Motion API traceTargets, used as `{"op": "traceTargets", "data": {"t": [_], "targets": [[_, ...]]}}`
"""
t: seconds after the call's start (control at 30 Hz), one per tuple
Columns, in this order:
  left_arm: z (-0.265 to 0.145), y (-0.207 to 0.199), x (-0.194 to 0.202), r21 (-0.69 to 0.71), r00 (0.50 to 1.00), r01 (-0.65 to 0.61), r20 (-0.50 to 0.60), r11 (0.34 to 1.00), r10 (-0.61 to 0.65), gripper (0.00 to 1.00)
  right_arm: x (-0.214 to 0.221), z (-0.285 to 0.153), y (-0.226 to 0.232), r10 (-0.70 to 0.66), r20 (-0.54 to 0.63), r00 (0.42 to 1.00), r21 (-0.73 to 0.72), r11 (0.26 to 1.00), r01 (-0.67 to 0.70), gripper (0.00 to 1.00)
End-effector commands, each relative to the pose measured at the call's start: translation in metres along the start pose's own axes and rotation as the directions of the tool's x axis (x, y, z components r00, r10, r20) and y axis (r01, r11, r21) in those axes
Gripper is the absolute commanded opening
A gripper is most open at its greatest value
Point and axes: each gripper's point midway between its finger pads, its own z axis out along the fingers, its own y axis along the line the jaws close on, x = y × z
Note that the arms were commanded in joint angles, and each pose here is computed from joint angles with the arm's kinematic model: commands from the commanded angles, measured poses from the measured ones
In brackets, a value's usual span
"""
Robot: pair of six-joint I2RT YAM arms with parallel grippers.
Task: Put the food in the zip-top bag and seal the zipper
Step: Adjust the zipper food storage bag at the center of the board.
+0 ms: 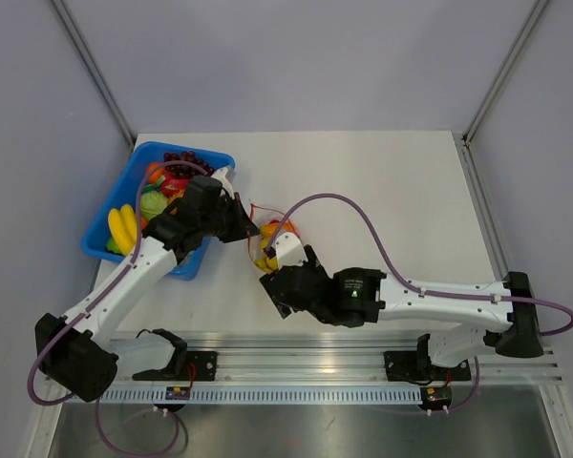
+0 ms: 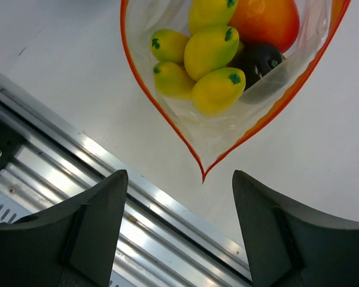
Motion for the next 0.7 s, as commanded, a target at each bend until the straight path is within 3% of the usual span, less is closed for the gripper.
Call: {"op": "traceTargets", "data": {"t": [0.0, 0.13, 0.23, 0.27, 0.3, 0.43, 0.5, 0.63, 0.67], "targets": [[-0.003, -0.014, -0.010, 0.060, 0.999, -0.008, 0.042, 0.998, 0.005, 0.00, -0.019, 0.009, -0.011, 0.024, 0.096, 0.995, 0.110, 0.993, -0.034, 0.78], [-0.002, -0.012, -0.008, 0.057, 0.999, -0.005, 0.039, 0.998, 0.003, 0.00, -0.030, 0.017, -0.016, 0.051, 0.124, 0.991, 0.108, 0.992, -0.065, 0.79], [-0.002, -0.013, -0.007, 0.063, 0.999, 0.000, 0.040, 0.998, -0.002, 0.00, -0.035, 0.023, -0.020, 0.077, 0.136, 0.988, 0.089, 0.992, -0.089, 0.70], [-0.003, -0.013, -0.007, 0.065, 0.999, 0.002, 0.042, 0.998, -0.005, 0.00, -0.035, 0.026, -0.021, 0.082, 0.136, 0.987, 0.086, 0.992, -0.094, 0.63], [-0.003, -0.012, -0.007, 0.063, 0.999, 0.005, 0.042, 0.998, -0.008, 0.00, -0.035, 0.028, -0.021, 0.081, 0.133, 0.988, 0.082, 0.992, -0.092, 0.43], [-0.004, -0.013, -0.008, 0.068, 0.999, 0.012, 0.047, 0.998, -0.016, 0.00, -0.032, 0.039, -0.025, 0.100, 0.105, 0.989, 0.067, 0.992, -0.108, 0.11], [-0.003, -0.014, -0.007, 0.072, 0.999, 0.016, 0.045, 0.997, -0.019, 0.00, -0.026, 0.041, -0.029, 0.110, 0.091, 0.990, 0.074, 0.990, -0.117, 0.10], [-0.003, -0.013, -0.006, 0.072, 0.999, 0.016, 0.045, 0.997, -0.019, 0.00, -0.025, 0.030, -0.035, 0.138, 0.106, 0.985, 0.054, 0.988, -0.144, 0.37], [-0.003, -0.013, -0.006, 0.070, 0.999, 0.018, 0.045, 0.997, -0.021, 0.00, -0.022, 0.029, -0.035, 0.138, 0.102, 0.985, 0.048, 0.989, -0.143, 0.48]]}}
